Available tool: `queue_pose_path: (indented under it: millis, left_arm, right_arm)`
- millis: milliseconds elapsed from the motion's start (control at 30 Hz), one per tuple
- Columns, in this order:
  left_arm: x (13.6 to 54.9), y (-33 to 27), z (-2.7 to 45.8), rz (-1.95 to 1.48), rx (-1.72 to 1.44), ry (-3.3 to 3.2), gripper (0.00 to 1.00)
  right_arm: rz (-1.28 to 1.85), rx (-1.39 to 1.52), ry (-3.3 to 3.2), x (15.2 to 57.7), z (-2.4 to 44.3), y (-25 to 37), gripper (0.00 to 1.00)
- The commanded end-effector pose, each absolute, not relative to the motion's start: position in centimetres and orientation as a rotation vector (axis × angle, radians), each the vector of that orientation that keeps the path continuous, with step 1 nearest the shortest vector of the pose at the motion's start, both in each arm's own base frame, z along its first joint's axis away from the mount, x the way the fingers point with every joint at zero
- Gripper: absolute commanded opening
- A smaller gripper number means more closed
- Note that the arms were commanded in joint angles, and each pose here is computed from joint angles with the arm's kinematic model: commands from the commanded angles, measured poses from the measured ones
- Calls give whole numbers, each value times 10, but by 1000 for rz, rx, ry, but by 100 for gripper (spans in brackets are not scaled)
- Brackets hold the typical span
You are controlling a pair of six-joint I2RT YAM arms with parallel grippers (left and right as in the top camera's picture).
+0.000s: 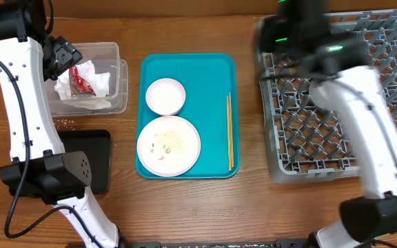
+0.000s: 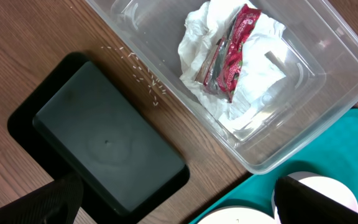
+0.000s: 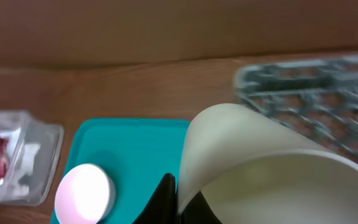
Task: Sort waste into correct bins and load items into the dishwasher
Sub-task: 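Lift the cup and carry it right over the dish rack, then lower the cup into the rack and release it with the right gripper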
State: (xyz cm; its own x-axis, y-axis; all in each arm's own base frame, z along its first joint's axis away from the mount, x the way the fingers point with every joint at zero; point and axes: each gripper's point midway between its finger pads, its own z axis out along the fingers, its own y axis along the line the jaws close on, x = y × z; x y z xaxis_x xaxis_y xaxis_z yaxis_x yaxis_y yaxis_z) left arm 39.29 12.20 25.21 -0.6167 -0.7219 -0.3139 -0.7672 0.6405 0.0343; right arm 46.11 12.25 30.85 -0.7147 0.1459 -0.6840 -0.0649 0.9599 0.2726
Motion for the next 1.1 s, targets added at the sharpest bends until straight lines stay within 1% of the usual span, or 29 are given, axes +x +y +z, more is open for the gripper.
queue_pose_path:
  millis: [0,133,200,400,467,567,700,900,1067]
  left_arm:
    - [391,121,255,252,-1215,2574,100]
    - [391,121,256,252,-1214,2574,100]
    - [391,121,255,252,-1215,2574,100]
    - [391,121,256,252,-1215,2574,100]
    - [391,121,255,252,-1215,2574,100]
    - [391,121,255,252,-1215,2574,100]
    - [391,121,255,252,-1215,2574,100]
    - [391,121,256,252,-1215,2574,100]
    - [391,121,255,252,-1215,2574,100]
  right_arm:
    - [689,121,2394,453,306,100,4]
    - [1057,241,2412,434,302,64,4]
    - [1177,325,2410,424,299,48,4]
    - [1230,514,2489,394,259,5,4]
    - [1284,525,2491,388,247,5,4]
    - [1441,461,2440,382,236,18,4]
    - [1578,474,2388,377,218,27,4]
    - [1647,589,2419,358,177,30,4]
    - [1696,660,2397,346,156,28,4]
